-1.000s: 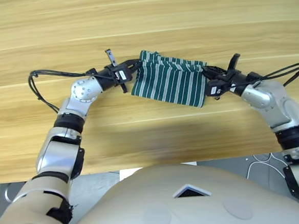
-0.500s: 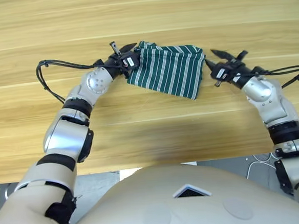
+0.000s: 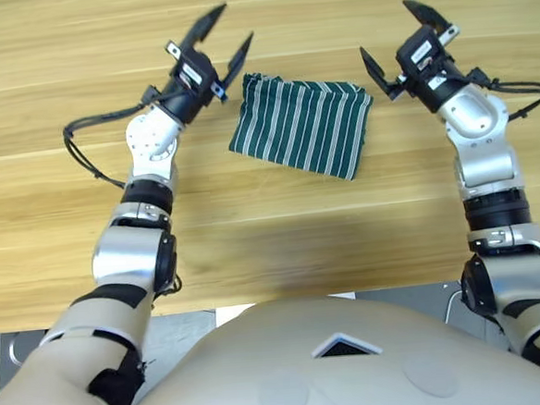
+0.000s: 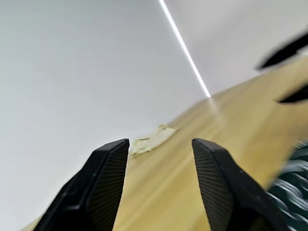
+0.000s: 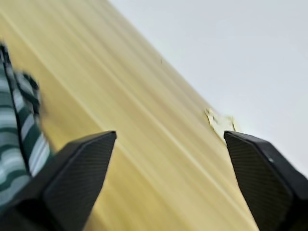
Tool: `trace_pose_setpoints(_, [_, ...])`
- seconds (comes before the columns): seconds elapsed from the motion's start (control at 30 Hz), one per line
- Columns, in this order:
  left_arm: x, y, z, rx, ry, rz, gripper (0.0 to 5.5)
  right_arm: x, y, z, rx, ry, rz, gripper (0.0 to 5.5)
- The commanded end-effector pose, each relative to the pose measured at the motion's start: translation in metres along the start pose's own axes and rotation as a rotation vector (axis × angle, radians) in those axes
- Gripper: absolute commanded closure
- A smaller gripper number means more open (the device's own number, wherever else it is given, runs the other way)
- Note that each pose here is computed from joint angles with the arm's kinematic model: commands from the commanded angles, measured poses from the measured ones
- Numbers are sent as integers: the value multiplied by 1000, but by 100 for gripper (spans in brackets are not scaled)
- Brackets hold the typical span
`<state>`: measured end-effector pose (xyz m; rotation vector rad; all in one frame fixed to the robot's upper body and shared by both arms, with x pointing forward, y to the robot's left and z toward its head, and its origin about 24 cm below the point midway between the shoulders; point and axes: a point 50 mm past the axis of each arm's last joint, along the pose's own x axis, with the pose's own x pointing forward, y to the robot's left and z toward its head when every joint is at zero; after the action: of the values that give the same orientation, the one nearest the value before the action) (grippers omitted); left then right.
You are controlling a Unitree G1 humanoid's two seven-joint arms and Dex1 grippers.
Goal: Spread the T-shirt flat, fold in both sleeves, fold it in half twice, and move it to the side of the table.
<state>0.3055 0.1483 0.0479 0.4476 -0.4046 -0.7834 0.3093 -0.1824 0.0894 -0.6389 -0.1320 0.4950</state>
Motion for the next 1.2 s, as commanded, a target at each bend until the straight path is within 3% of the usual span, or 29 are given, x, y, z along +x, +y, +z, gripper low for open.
trace_pose_setpoints(0.03, [-10,-2,-3,63,45,-88,307,21,7,18,-16,-46,26,73])
trace_pose_setpoints(0.17, [-15,-10,-13,189,157,-190,307,41,23,30,-38,-71,75,14])
trace_pose_setpoints(0.53, [-43,-40,-42,579,385,-566,307,89,74,42,-64,-63,238,14])
trace_pose_setpoints(0.83, [-42,-53,-43,609,363,-625,307,106,100,33,-35,20,325,14])
trace_pose_setpoints(1.2, [-41,-57,-44,600,354,-602,307,98,71,-3,18,192,191,14])
